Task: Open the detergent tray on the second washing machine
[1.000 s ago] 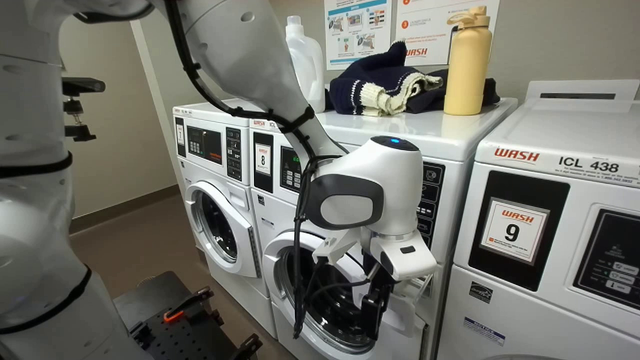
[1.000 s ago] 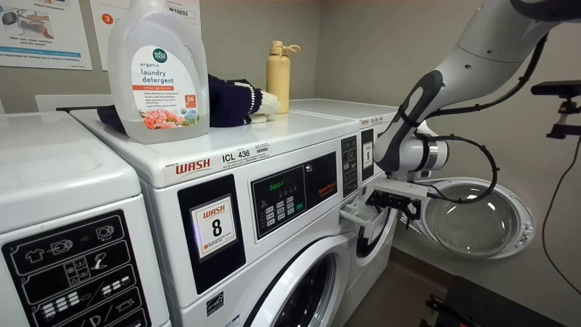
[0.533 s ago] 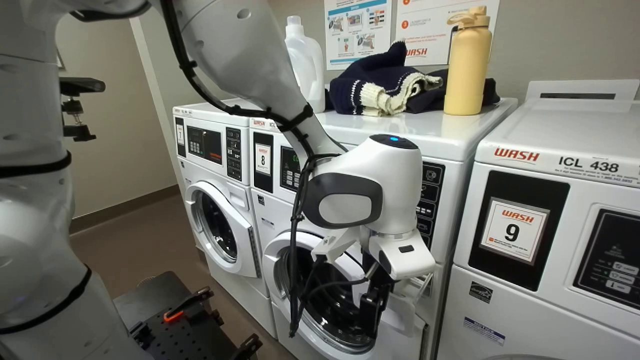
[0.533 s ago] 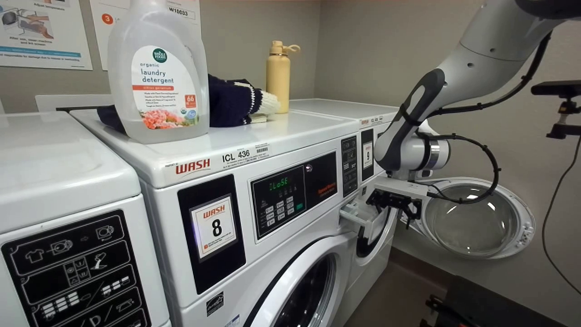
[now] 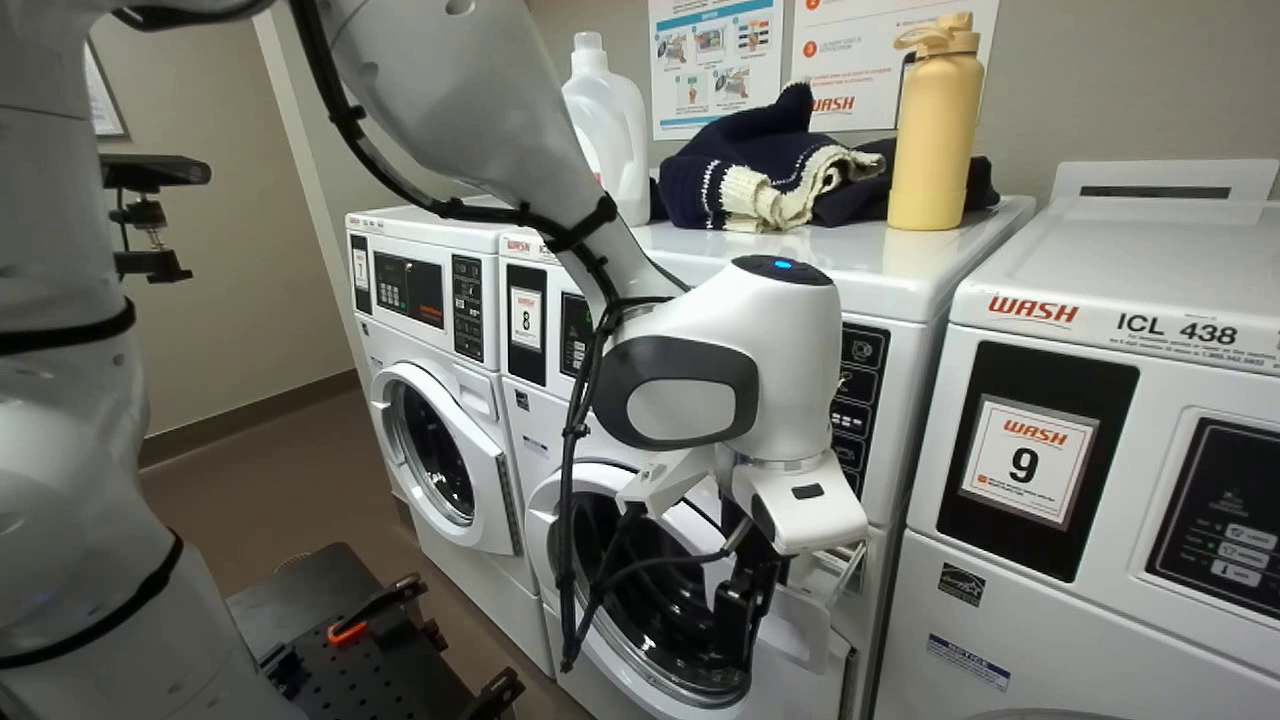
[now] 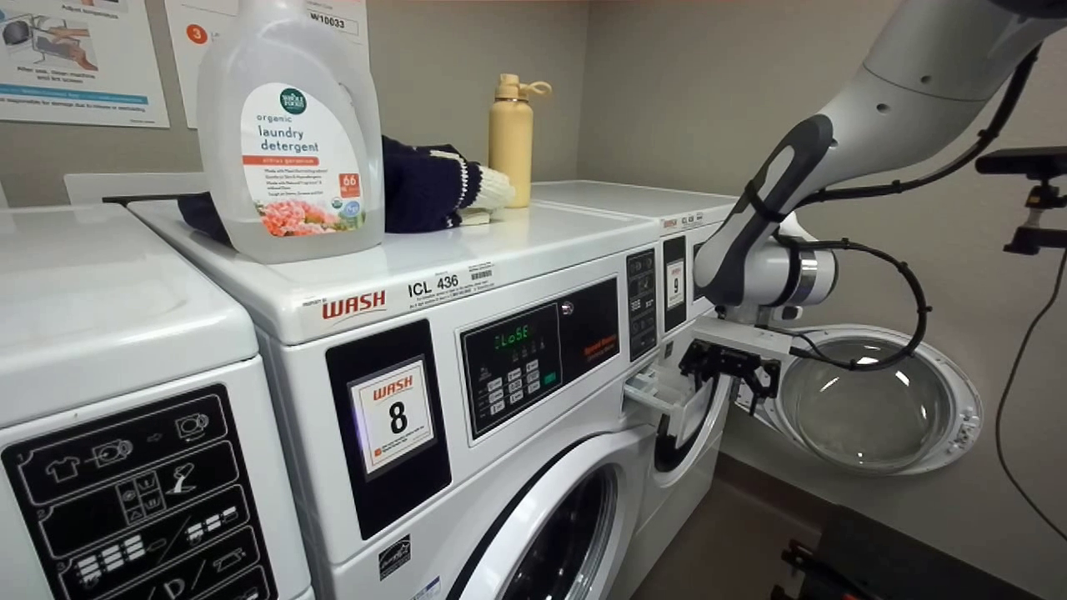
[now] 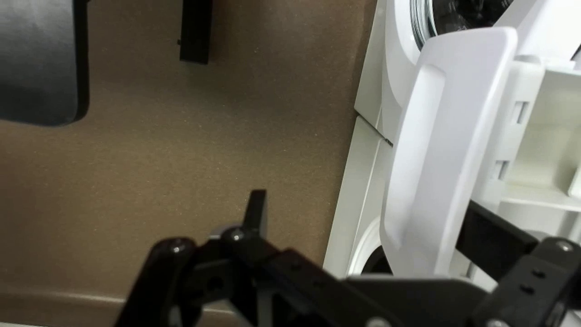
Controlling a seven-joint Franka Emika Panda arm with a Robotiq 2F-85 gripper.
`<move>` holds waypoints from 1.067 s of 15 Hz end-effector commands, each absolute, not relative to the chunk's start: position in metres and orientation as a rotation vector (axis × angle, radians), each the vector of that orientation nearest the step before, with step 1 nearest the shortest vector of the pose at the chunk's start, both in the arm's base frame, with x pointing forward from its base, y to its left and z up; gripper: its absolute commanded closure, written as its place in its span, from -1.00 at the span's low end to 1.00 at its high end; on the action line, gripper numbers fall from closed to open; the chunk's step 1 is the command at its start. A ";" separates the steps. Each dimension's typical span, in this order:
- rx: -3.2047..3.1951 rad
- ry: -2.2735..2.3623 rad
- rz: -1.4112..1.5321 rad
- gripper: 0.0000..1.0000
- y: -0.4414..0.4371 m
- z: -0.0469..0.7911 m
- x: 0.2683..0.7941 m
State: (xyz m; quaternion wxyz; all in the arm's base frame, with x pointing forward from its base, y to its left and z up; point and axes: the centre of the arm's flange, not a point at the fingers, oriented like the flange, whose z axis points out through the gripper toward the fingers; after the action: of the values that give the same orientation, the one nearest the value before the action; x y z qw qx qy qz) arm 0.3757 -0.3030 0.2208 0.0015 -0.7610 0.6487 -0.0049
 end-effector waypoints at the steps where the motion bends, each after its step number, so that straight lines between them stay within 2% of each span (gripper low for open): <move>1: -2.366 2.062 -0.051 -1.00 -0.300 0.250 0.354; 16: -2.564 1.930 -0.369 -1.00 -0.284 0.359 0.360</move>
State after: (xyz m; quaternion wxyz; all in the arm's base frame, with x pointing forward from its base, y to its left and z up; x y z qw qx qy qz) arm 0.3679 -0.3093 0.3256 -0.0404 -0.7850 0.6096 -0.1025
